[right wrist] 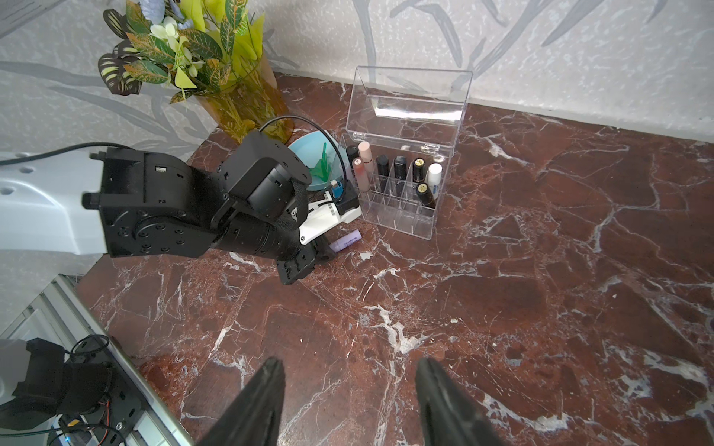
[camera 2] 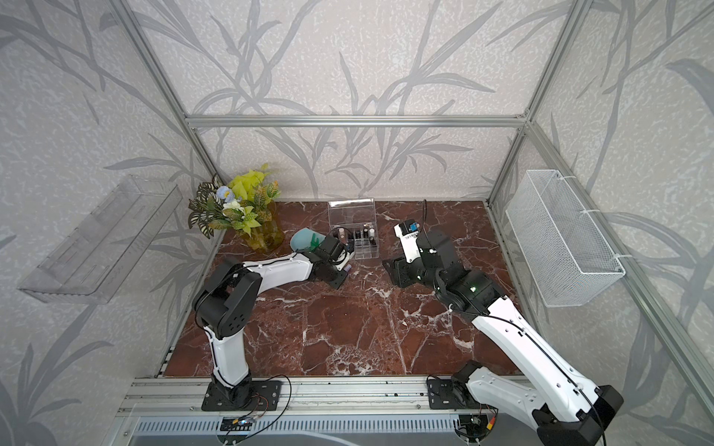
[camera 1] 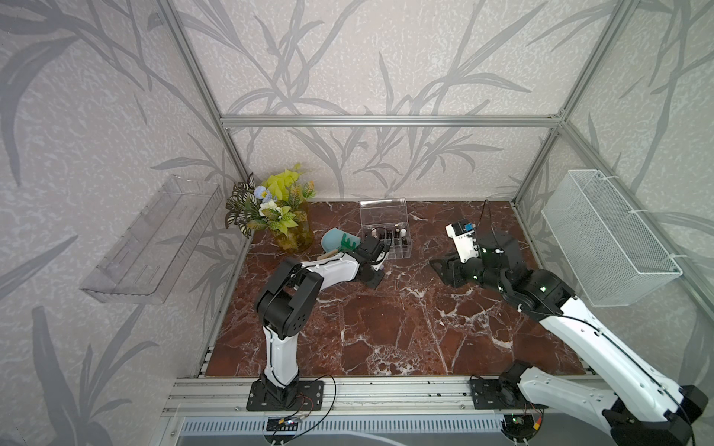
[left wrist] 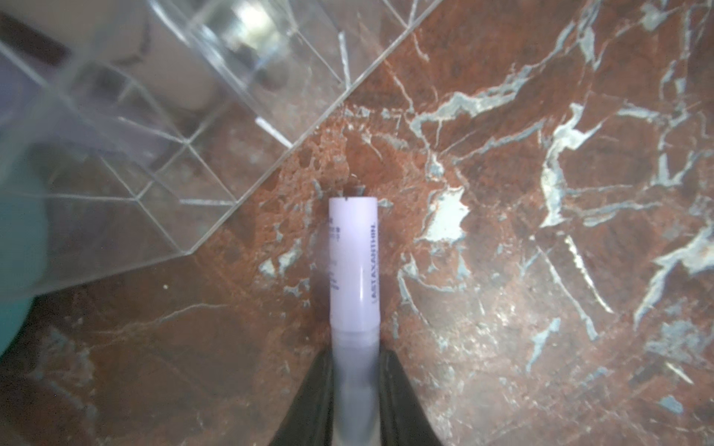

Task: Arrange the lipsticks in the organizer
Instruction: Pick up the lipstick at the center of the board.

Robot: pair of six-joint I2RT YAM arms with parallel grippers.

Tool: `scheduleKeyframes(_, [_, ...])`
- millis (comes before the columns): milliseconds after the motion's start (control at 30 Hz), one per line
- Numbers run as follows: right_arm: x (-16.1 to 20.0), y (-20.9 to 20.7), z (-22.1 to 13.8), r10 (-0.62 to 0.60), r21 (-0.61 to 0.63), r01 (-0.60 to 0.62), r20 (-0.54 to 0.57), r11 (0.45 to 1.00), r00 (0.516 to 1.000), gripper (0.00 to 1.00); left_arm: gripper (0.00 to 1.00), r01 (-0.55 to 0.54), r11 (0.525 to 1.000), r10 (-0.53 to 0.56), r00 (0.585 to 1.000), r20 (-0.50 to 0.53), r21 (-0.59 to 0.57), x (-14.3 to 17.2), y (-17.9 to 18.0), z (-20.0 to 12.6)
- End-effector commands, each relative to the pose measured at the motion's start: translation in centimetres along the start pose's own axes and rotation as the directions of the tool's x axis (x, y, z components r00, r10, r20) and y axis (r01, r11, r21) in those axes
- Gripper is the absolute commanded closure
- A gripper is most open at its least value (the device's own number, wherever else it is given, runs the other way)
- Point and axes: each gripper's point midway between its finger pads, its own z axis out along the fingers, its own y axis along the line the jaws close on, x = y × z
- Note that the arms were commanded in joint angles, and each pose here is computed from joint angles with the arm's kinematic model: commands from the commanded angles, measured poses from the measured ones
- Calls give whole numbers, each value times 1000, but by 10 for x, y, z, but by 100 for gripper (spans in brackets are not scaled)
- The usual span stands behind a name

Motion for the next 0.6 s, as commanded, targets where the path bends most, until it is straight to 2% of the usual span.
scheduleKeyframes(0, [1,0,-2,10,-6,-10,8,1000,1000,42,83,0,1000,1,998,-69,5,21,-5,-8])
scheduleKeyframes(133, [0,0,-5,15,-7,-15,8,1000,1000,42,87,7,1000,-6,999,-34,23,13,-8,-16])
scheduleKeyframes(300, [-4,1,-12,28,-22,-28,12,999,1000,42,88,19,996,-24,998,59,84,-9,-18,-41])
scheduleKeyframes(500, [-9,-2,-13,83,-48,-84,-15,995,996,42,88,-30,952,-41,974,223,305,-51,-56,-102])
scheduleKeyframes(567, [-11,-3,-10,132,-89,-135,-42,987,990,36,88,-57,927,-49,962,270,370,-60,-68,-125])
